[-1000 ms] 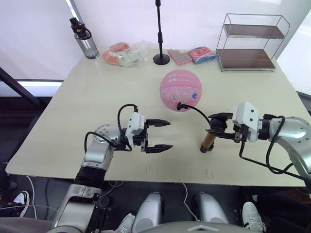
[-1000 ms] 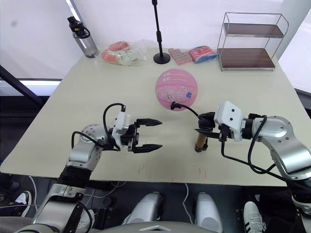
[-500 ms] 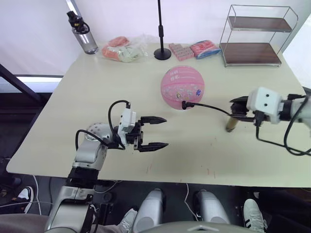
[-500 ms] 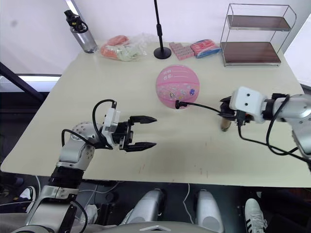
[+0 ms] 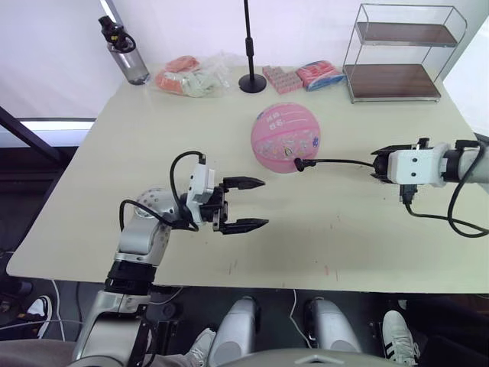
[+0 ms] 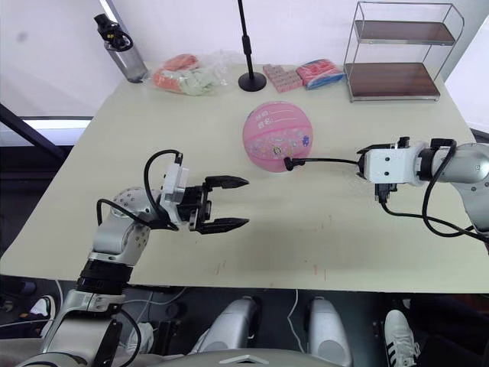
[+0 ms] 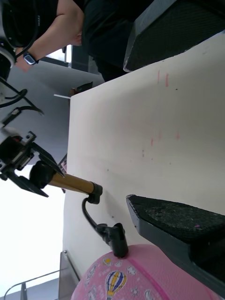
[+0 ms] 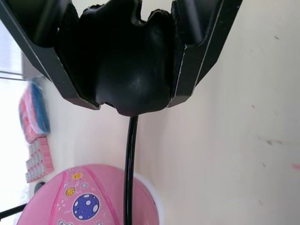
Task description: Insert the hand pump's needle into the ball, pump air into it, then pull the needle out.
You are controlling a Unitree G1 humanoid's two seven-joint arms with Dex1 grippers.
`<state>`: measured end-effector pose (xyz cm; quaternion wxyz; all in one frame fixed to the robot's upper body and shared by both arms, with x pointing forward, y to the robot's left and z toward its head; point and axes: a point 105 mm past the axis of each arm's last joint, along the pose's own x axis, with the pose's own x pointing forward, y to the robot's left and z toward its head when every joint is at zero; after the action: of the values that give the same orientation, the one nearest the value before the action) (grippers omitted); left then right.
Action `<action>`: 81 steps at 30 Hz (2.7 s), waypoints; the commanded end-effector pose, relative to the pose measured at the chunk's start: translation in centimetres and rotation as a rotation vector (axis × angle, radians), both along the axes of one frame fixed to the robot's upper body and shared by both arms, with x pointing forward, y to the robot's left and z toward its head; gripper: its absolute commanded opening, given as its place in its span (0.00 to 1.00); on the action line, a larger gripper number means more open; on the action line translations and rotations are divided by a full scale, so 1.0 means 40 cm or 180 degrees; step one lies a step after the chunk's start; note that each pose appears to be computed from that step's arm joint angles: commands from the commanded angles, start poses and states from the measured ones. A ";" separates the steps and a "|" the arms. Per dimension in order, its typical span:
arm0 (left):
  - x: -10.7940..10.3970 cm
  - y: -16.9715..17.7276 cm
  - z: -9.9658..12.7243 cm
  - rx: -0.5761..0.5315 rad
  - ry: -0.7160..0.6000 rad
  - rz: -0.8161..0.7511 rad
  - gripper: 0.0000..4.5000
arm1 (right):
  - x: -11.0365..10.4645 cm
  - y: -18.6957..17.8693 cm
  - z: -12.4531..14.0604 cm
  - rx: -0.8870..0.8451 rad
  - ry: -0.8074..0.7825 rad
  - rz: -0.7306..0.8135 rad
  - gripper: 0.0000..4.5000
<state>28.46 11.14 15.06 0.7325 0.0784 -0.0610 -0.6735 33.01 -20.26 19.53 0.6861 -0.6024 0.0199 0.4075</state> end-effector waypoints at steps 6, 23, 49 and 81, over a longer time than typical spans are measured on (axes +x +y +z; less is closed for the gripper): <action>-0.003 -0.014 0.045 -0.0102 -0.0155 -0.0045 0.99 | -0.005 0.028 -0.015 -0.0475 -0.0380 0.0326 0.40; -0.003 -0.026 0.058 -0.0139 -0.0170 -0.0009 1.00 | -0.081 0.089 -0.153 -0.0236 0.0011 0.0654 0.99; 0.281 -0.013 0.186 -0.0438 -0.0463 0.1607 1.00 | -0.163 0.131 -0.049 0.3541 0.0428 -0.0260 0.99; 0.449 -0.120 0.053 -0.0069 0.0454 0.2665 1.00 | -0.014 0.251 -0.108 0.2227 -0.0142 -0.0290 0.99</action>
<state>46.49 6.44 19.16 0.9438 0.0403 -0.0145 -0.3278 32.00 -10.37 14.99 0.8877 -0.2824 -0.0951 0.3511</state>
